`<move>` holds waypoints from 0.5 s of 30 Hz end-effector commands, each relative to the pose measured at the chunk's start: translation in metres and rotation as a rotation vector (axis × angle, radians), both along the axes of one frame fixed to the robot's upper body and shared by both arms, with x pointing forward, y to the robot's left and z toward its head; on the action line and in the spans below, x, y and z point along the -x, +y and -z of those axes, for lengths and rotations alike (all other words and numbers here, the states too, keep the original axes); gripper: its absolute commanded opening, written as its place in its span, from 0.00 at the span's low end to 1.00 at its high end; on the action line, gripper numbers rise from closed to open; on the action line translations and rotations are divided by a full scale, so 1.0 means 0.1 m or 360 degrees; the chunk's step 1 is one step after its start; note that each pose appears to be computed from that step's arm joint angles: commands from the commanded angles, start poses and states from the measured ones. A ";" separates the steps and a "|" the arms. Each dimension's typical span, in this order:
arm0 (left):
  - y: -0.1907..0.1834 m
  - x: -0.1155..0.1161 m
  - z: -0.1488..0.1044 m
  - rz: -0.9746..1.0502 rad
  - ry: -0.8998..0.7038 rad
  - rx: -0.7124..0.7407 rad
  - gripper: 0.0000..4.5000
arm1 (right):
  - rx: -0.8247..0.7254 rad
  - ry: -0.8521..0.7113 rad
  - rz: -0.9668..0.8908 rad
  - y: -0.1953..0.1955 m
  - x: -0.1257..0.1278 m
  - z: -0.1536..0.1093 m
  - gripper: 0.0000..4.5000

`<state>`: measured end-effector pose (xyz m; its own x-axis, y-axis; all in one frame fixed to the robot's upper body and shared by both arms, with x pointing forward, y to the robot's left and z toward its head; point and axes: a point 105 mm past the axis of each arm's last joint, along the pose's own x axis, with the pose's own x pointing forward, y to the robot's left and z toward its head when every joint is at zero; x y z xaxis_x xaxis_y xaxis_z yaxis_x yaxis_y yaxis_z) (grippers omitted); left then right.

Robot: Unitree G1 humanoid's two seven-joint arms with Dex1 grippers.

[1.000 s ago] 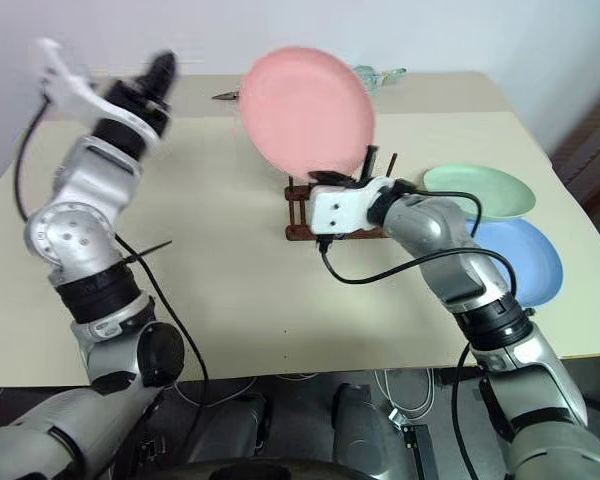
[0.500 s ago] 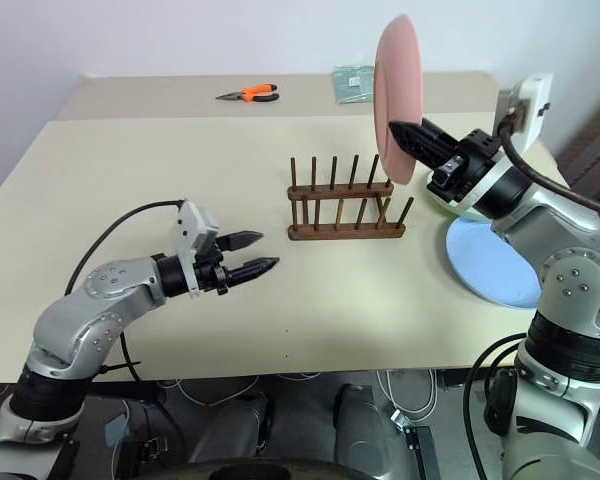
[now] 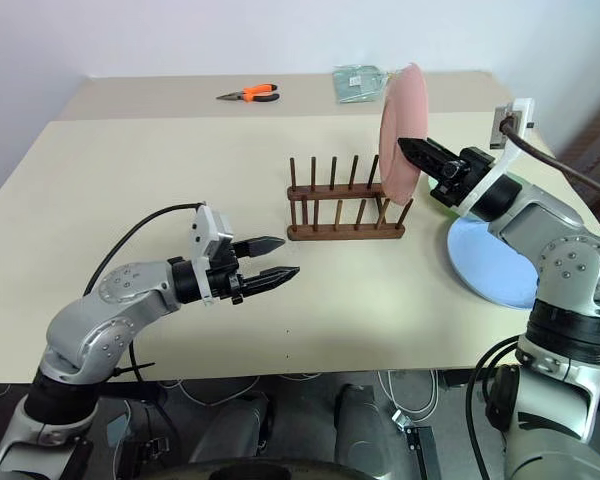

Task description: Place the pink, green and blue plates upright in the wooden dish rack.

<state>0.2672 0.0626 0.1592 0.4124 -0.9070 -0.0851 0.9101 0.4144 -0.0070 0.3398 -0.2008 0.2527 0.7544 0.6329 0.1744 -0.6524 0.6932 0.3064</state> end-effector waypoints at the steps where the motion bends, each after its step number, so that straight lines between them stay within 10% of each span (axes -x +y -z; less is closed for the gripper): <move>1: -0.03 0.05 -0.09 0.0020 -0.0075 0.0007 0.68 | 0.0123 -0.0303 0.0238 -0.20 0.00 -0.36 0.56; 7: -0.04 0.05 -0.04 0.0019 -0.0064 -0.0022 0.68 | 0.0233 -0.0415 0.0562 -0.79 0.12 -0.52 0.61; 11: -0.06 0.04 -0.01 0.0045 -0.0063 -0.0055 0.68 | 0.1123 -0.0236 0.0665 -1.05 0.10 0.10 0.97; 15: -0.10 0.03 -0.01 0.0070 -0.0067 -0.0069 0.68 | 0.1921 -0.0185 0.0495 -1.20 0.10 0.61 0.98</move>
